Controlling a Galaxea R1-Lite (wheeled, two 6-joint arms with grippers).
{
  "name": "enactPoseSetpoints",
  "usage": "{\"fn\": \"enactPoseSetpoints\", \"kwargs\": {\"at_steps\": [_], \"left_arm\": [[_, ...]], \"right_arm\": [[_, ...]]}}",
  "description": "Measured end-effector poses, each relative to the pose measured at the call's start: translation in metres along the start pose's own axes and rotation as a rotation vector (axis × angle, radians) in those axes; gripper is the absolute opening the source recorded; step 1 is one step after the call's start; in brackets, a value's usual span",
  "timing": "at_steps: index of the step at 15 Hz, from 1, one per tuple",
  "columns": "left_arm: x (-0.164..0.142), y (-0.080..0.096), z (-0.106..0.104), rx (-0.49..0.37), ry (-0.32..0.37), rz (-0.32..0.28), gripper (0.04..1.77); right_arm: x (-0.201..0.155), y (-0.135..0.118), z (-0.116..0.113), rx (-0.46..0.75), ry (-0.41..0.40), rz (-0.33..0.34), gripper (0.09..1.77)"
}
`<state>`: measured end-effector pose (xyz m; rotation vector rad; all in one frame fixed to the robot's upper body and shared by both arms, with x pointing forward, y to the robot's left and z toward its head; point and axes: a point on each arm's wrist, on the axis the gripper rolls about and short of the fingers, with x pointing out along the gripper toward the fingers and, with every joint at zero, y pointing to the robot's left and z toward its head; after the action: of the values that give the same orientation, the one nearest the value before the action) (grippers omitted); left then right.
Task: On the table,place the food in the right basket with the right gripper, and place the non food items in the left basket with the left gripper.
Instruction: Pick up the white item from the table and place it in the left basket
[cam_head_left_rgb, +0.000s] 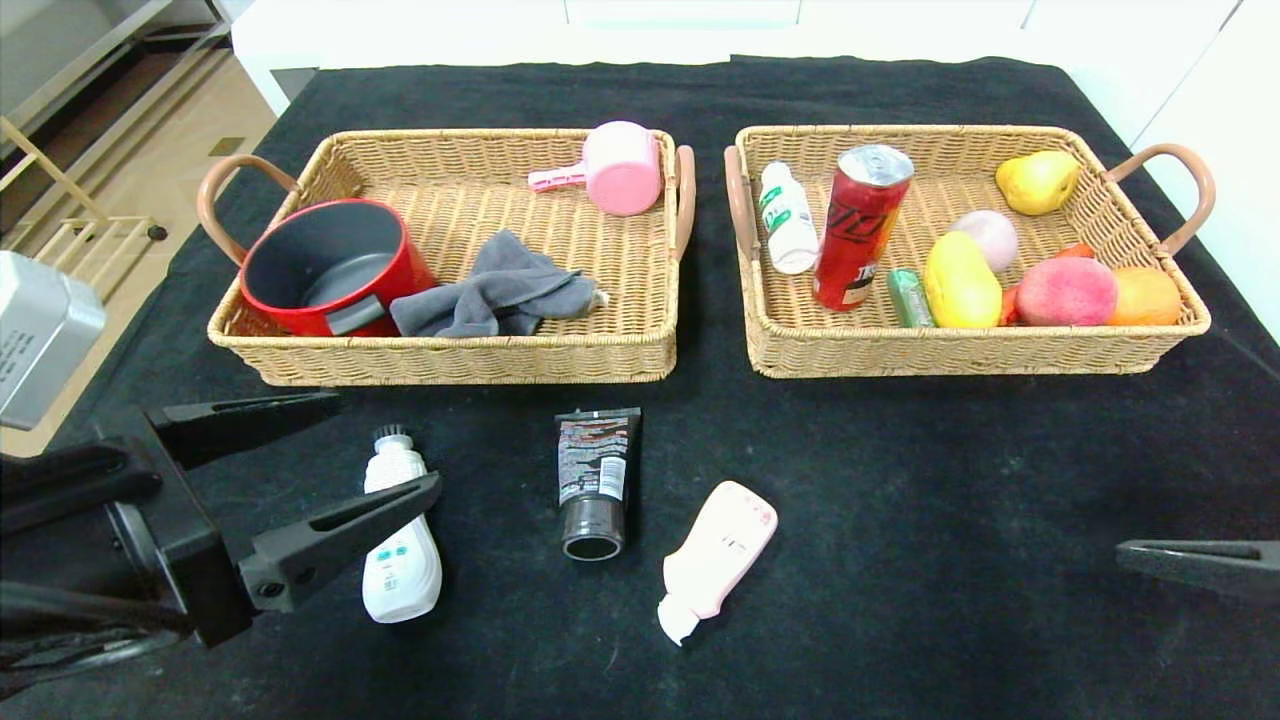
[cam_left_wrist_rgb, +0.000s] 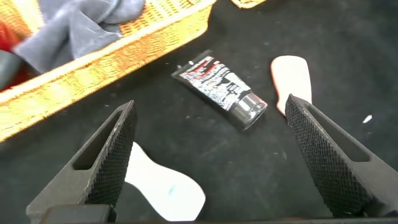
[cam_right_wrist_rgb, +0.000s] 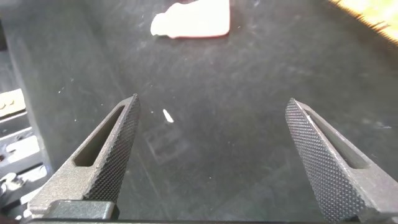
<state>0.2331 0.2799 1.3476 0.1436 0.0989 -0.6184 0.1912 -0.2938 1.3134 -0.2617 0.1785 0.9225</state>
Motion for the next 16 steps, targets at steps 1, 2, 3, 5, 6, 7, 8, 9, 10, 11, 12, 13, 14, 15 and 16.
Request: {"fn": "enactPoseSetpoints", "kwargs": {"at_steps": [1,2,3,5,6,7,8,9,10,11,12,13,14,15,16], "left_arm": [[0.0,0.0,0.0,0.0,-0.001,0.003,1.72],[-0.001,0.0,0.0,0.0,0.0,0.004,1.72],[-0.001,0.0,0.0,0.0,-0.001,0.005,1.72],[-0.002,0.0,0.0,0.001,0.0,0.028,1.72],[-0.003,0.0,0.0,0.002,-0.002,0.045,1.72],[-0.004,0.0,0.001,0.004,-0.004,0.058,1.72],[-0.005,0.0,0.001,0.008,-0.005,0.073,1.72],[-0.006,0.001,0.001,0.016,-0.004,0.09,1.72],[-0.006,0.001,0.002,0.022,-0.002,0.111,1.72],[-0.007,0.001,0.001,0.022,0.014,0.131,1.72],[-0.007,0.001,-0.001,0.015,0.049,0.149,1.72],[-0.008,0.002,-0.002,0.009,0.085,0.169,1.72],[-0.008,0.002,0.0,-0.001,0.121,0.192,1.72],[-0.009,0.003,0.002,-0.011,0.168,0.215,1.72],[-0.01,0.004,0.003,-0.02,0.226,0.239,1.72]], "right_arm": [[-0.003,0.0,0.0,-0.003,-0.007,-0.019,1.7],[-0.005,-0.001,0.002,-0.011,-0.022,-0.046,1.7],[-0.008,-0.003,0.005,-0.023,-0.044,-0.074,1.7],[-0.011,-0.007,0.008,-0.03,-0.069,-0.126,1.7],[-0.013,-0.01,0.009,-0.029,-0.077,-0.153,1.7],[-0.015,-0.012,0.011,-0.03,-0.084,-0.174,1.7],[-0.016,-0.013,0.011,-0.031,-0.085,-0.189,1.7],[-0.017,-0.015,0.012,-0.031,-0.087,-0.205,1.7],[-0.017,-0.016,0.013,-0.031,-0.087,-0.217,1.7],[-0.018,-0.017,0.013,-0.03,-0.086,-0.224,1.7],[-0.018,-0.017,0.013,-0.029,-0.085,-0.227,1.7],[-0.018,-0.017,0.013,-0.029,-0.085,-0.23,1.71],[-0.018,-0.017,0.013,-0.029,-0.084,-0.23,1.71],[-0.018,-0.018,0.012,-0.027,-0.081,-0.233,1.71],[-0.017,-0.018,0.012,-0.026,-0.078,-0.235,1.71]]}}
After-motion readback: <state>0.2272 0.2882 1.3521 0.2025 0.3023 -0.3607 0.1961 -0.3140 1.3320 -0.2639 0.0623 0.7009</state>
